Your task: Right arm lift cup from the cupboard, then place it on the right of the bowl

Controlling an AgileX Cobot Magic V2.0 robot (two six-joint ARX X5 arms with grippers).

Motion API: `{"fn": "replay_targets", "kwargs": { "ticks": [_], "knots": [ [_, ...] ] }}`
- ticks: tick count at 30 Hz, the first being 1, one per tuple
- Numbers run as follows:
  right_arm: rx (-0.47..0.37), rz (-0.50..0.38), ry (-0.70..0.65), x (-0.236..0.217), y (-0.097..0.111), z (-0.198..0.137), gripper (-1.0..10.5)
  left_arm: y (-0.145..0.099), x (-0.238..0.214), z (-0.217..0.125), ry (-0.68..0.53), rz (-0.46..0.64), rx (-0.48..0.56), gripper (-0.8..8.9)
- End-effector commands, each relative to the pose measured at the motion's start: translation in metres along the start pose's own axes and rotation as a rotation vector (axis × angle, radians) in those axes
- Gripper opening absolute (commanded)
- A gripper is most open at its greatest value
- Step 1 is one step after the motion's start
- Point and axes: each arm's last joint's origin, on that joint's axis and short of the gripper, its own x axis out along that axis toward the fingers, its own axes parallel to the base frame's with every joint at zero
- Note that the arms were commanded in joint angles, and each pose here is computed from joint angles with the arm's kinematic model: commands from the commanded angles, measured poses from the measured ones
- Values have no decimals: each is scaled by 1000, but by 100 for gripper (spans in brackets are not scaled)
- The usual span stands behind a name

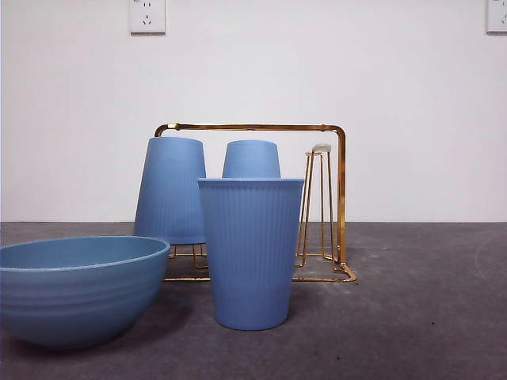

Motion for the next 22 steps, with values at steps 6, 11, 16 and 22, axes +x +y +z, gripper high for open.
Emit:
{"fn": "replay_targets", "kwargs": {
  "ticks": [6, 11, 16, 22],
  "knots": [
    [-47, 68, -14, -4, 4, 4, 539, 5, -16, -75, -232, -22, -183, 549],
    [-47, 68, -14, -4, 4, 4, 525, 5, -22, -85, -256, -26, -190, 518],
    [-47, 56, -18, -4, 3, 4, 14, 5, -22, -84, -263, -26, -190, 14],
    [-44, 57, -18, -4, 3, 4, 14, 5, -22, -84, -262, -26, -190, 15]
  ]
}}
